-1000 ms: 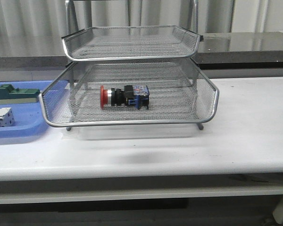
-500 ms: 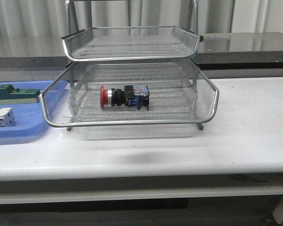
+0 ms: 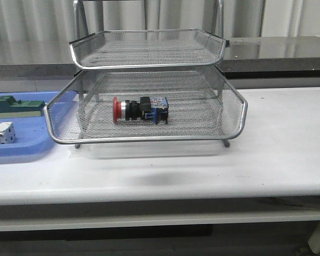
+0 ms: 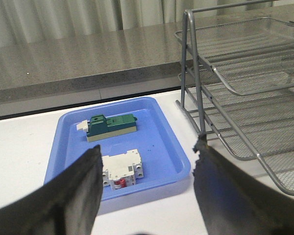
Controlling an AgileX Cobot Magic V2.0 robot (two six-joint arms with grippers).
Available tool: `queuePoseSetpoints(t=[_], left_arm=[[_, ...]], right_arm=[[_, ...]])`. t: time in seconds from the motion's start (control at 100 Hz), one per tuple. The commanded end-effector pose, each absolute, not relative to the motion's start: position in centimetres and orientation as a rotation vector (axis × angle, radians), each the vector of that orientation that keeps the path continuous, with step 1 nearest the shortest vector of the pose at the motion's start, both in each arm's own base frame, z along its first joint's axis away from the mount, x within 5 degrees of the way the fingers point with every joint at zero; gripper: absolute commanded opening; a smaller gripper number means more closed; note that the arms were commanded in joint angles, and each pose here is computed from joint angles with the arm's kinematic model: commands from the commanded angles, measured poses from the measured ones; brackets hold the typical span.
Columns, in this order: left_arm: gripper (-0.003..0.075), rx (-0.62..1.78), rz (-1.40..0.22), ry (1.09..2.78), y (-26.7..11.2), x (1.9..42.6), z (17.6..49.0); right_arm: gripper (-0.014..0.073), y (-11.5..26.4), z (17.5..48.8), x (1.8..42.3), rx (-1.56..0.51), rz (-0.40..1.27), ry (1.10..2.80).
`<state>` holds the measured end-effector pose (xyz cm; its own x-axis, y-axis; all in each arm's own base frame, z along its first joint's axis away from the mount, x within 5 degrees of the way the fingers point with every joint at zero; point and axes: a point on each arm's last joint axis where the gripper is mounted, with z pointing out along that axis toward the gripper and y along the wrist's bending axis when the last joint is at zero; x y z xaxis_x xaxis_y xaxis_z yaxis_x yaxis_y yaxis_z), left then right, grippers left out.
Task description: Place button on rack with both arms
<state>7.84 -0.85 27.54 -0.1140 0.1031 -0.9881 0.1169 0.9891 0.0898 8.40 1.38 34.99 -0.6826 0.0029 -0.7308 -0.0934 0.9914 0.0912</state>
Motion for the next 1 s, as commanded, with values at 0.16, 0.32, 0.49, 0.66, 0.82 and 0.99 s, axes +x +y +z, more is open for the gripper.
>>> queuePoseSetpoints(t=[0.16, 0.32, 0.49, 0.66, 0.82, 0.99], left_arm=[[0.0292, 0.133, -0.022, 1.58, -0.79, 7.86, 29.2], [0.0095, 0.133, -0.022, 1.58, -0.79, 7.86, 29.2], [-0.0021, 0.133, -0.022, 1.58, -0.79, 7.86, 29.2], [-0.0021, 0.133, -0.022, 1.58, -0.79, 7.86, 29.2], [-0.0021, 0.133, -0.022, 1.58, -0.79, 7.86, 29.2], [-0.0021, 0.133, -0.022, 1.58, -0.79, 7.86, 29.2]], right_arm=[[-0.007, 1.27, 36.11, 8.67, -0.058, 0.142, 2.24], [-0.007, 1.27, 36.11, 8.67, -0.058, 0.142, 2.24], [-0.007, 1.27, 36.11, 8.67, -0.058, 0.142, 2.24], [-0.007, 1.27, 36.11, 8.67, -0.058, 0.142, 2.24], [-0.007, 1.27, 36.11, 8.67, -0.058, 0.143, 2.24], [-0.007, 1.42, 36.22, 8.73, -0.054, 0.166, 2.226]])
